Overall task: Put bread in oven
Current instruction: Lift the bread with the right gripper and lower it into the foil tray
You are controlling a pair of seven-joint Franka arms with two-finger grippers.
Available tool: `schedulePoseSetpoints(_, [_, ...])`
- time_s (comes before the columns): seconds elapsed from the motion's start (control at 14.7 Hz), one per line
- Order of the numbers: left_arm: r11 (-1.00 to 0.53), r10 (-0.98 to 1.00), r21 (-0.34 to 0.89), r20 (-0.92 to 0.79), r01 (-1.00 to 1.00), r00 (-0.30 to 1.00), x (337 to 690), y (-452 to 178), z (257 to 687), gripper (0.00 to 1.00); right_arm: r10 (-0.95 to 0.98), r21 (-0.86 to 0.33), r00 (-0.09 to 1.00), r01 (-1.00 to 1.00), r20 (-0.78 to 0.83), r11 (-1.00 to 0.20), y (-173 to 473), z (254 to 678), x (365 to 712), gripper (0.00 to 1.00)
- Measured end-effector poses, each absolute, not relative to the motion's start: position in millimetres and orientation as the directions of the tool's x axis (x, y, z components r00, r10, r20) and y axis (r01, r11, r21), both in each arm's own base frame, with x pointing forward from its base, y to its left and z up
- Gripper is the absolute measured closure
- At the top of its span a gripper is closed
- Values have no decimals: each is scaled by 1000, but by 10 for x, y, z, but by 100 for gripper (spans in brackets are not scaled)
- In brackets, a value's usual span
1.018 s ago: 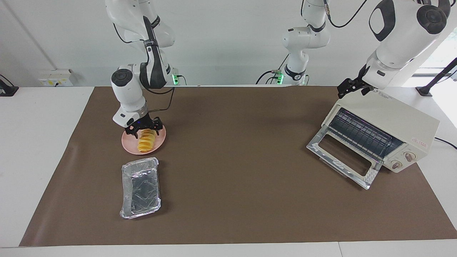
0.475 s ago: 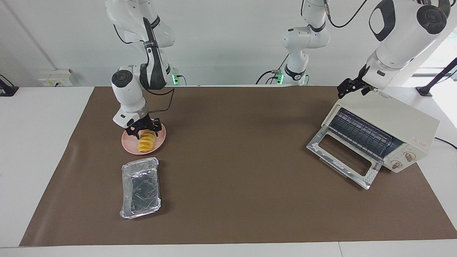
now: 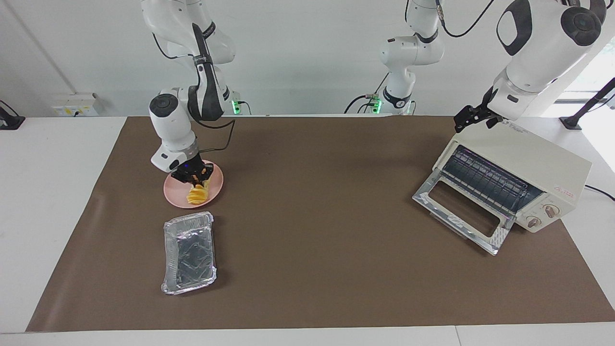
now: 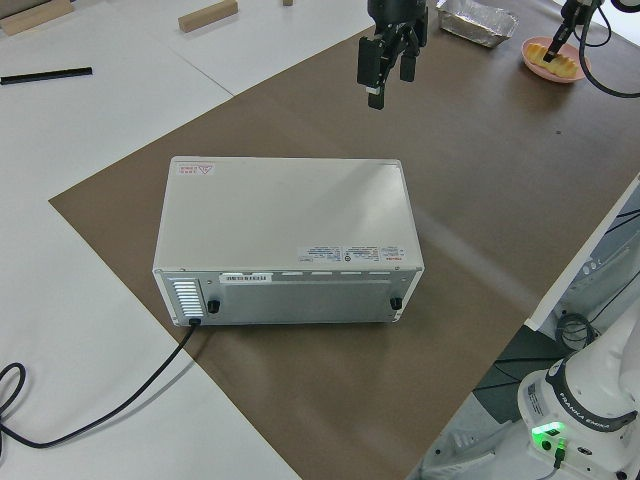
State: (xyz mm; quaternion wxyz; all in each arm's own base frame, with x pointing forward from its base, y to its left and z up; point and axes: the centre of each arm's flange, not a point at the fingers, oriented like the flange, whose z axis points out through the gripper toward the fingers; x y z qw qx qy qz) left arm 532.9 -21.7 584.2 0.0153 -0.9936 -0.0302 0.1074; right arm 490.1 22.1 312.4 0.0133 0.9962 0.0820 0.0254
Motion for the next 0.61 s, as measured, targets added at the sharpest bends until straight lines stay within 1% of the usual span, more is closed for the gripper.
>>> schedulePoseSetpoints(0.07, [-998, 63, -37, -213, 57, 975, 5329, -217, 5842, 0, 167, 31, 985, 166, 49, -986, 221, 3131, 4906, 85])
schedulePoseSetpoints(0.2, [-998, 63, -37, -213, 57, 975, 5329, -217, 5842, 0, 172, 30, 985, 171, 28, -985, 218, 3199, 4947, 91])
schedulePoseSetpoints(0.27, [-998, 63, -37, -213, 57, 975, 5329, -217, 5842, 0, 172, 29, 985, 171, 7, -985, 217, 3307, 5011, 91])
schedulePoseSetpoints(0.41, [-998, 63, -37, -213, 57, 975, 5329, -217, 5842, 0, 170, 29, 985, 171, -19, -985, 214, 3685, 5219, 91])
schedulePoseSetpoints(0.61, [-998, 63, -37, -213, 57, 975, 5329, -217, 5842, 0, 177, 34, 984, 177, 7, -984, 217, 4273, 5612, 91])
